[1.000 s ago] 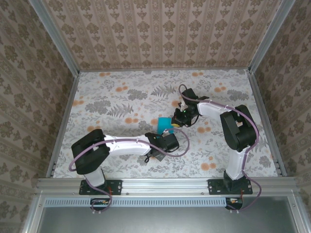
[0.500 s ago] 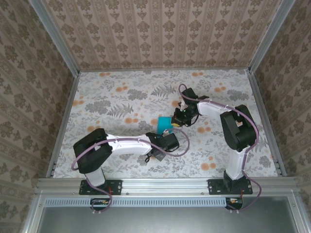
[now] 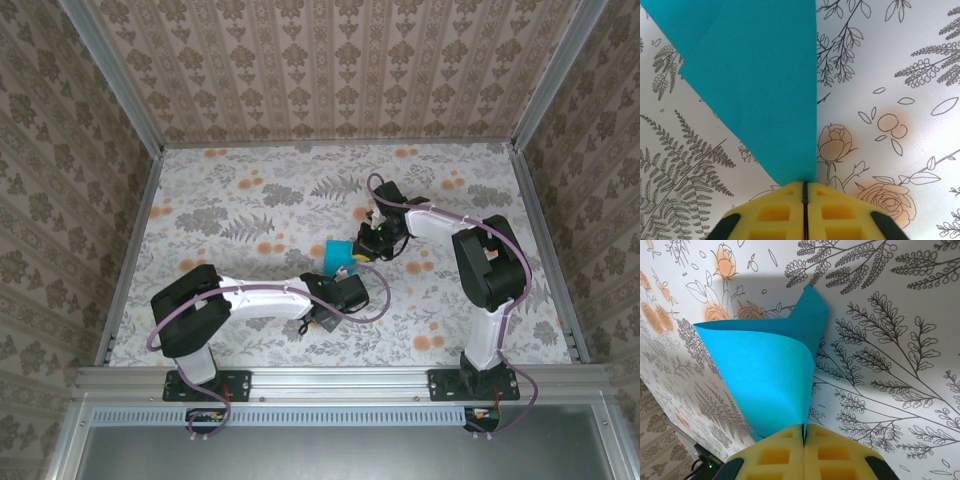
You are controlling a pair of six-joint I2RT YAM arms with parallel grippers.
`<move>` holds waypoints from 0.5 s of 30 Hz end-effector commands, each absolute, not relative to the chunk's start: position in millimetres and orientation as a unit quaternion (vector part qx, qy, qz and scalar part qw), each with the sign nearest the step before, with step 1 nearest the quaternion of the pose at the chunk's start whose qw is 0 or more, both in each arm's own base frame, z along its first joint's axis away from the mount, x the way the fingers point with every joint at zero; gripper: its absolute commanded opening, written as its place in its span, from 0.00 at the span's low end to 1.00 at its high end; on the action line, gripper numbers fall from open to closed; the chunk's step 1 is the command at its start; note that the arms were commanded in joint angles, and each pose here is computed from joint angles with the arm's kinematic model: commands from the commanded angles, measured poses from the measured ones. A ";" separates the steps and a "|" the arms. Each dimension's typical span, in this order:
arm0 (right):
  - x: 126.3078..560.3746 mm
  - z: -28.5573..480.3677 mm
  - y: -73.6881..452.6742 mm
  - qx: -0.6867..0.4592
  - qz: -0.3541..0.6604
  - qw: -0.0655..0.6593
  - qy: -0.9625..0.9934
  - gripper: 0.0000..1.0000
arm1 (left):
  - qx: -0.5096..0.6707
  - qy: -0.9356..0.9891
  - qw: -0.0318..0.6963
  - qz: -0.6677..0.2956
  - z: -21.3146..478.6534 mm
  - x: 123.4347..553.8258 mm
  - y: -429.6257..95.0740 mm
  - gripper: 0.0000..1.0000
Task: Fold a paper plane with a square sheet of paper (fold left side to right side)
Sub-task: Fold the wing for the fifth time at the center of the table.
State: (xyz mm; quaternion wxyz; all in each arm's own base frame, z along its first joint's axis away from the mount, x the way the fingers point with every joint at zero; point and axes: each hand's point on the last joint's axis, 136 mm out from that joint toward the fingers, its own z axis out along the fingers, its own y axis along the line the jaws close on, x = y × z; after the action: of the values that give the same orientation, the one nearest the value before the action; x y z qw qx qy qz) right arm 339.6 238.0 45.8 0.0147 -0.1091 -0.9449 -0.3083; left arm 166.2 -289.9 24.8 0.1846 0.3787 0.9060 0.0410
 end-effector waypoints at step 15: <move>336.2 46.8 241.4 -0.107 -0.310 0.028 -0.944 0.00 | 0.395 0.893 0.216 0.025 54.7 189.4 -320.6 0.38</move>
State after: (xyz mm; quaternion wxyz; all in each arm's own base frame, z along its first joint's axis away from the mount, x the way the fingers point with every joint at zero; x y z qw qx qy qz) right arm 339.6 238.0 45.8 0.0149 -0.1091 -0.9449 -0.3084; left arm 182.1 -320.6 57.8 0.2174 0.3903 0.8946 0.0106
